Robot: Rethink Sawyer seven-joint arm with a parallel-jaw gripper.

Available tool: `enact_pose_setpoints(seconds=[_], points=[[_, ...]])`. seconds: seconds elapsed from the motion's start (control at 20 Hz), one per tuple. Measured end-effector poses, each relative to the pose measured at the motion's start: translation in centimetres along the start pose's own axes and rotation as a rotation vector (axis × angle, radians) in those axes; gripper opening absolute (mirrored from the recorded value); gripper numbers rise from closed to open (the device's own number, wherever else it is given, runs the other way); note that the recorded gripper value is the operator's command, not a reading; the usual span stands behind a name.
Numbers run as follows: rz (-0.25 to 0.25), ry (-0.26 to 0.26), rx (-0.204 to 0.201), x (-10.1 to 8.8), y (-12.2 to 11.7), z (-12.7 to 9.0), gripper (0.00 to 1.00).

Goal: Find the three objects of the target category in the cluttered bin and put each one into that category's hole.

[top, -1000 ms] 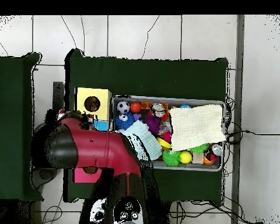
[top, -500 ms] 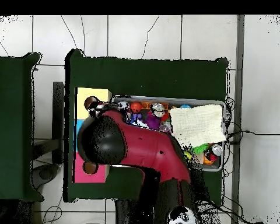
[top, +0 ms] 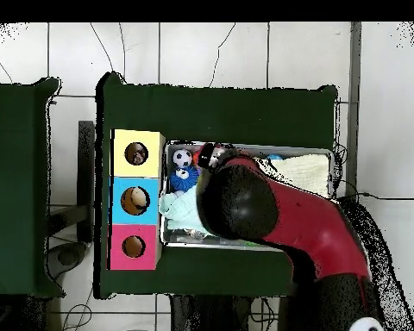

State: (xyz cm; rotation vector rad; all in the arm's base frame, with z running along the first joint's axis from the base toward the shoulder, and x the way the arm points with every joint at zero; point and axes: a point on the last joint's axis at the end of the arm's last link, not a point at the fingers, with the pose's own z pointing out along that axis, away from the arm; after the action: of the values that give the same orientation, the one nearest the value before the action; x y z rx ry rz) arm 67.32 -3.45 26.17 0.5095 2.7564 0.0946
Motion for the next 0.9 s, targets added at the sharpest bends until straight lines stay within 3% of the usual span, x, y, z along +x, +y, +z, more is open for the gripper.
enact_pose_setpoints(seconds=[0.3,0.35,0.9], points=[[-0.02,0.003,0.012,-0.8,-3.8,1.3,0.0],[-0.042,0.009,0.014,-0.5,-3.9,1.8,1.0],[-0.153,0.015,-0.022,0.3,-1.4,3.1,1.0]])
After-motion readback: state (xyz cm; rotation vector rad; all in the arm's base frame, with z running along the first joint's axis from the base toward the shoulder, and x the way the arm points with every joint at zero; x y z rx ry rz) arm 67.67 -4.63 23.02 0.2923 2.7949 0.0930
